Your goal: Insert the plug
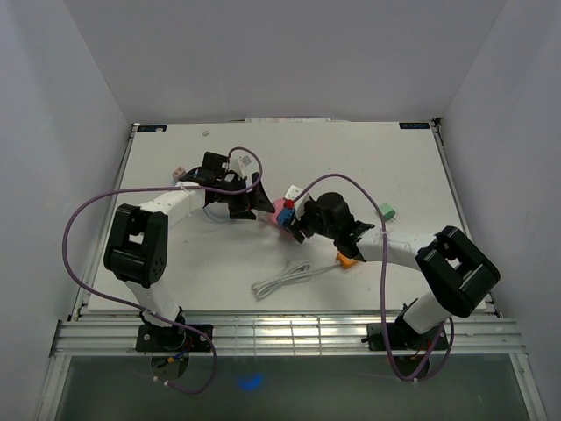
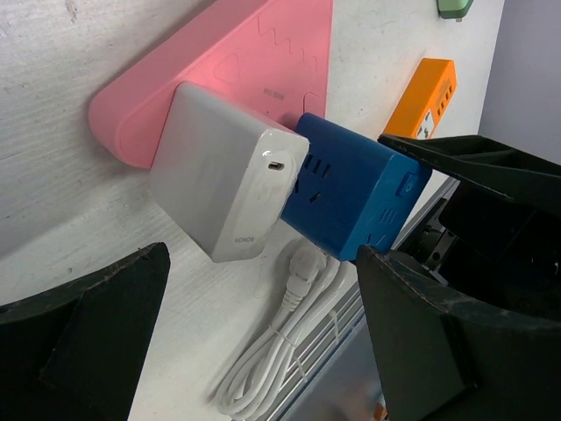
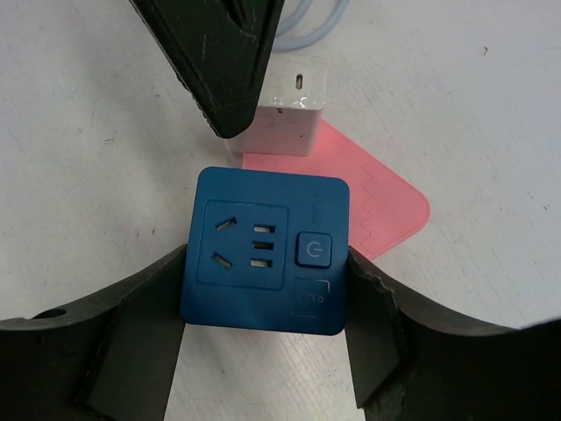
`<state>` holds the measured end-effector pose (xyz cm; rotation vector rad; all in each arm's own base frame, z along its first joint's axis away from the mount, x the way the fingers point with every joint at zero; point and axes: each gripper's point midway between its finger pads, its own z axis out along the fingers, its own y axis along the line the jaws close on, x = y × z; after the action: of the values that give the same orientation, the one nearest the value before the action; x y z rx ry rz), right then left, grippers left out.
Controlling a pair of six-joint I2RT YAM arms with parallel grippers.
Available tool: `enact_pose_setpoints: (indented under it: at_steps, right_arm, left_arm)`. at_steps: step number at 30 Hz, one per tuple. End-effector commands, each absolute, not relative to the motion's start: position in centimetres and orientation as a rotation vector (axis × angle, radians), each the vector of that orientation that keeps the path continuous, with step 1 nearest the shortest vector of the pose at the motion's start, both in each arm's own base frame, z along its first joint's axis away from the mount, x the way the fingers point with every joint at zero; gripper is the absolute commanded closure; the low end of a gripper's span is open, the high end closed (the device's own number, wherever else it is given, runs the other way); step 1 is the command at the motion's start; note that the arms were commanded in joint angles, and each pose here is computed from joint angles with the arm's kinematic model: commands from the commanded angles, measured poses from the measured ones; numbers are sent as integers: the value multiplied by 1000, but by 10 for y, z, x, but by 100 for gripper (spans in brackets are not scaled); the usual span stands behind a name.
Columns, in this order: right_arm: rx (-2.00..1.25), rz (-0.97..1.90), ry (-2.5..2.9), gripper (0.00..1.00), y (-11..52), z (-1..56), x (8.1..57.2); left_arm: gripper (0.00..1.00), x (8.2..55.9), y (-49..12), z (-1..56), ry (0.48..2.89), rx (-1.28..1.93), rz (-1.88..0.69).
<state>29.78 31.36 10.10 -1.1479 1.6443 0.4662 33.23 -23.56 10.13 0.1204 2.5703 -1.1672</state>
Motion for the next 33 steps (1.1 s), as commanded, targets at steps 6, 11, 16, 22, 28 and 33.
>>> enact_pose_setpoints:
  at_steps: [6,11,16,22,28,33]
  right_arm:
    - [-1209,418,1745,92,322,57,270]
    - [-1140,331,1790,92,312,46,276]
    - [-1145,280,1797,92,311,41,275]
    - [-1149,246,1845,92,310,26,270]
    - [-1173,220,1852,92,314,18,266]
    - [-1187,192,1860,92,314,17,265]
  left_arm:
    - [2,345,-236,110,2548,148,-1131]
    - [11,347,-229,97,2588,133,-1062]
    - [20,347,-227,94,2597,127,-1035]
    - [25,347,-227,92,2603,135,-1035]
    - [29,348,-227,88,2618,134,-1032]
    - [31,348,-226,88,2620,139,-1024]
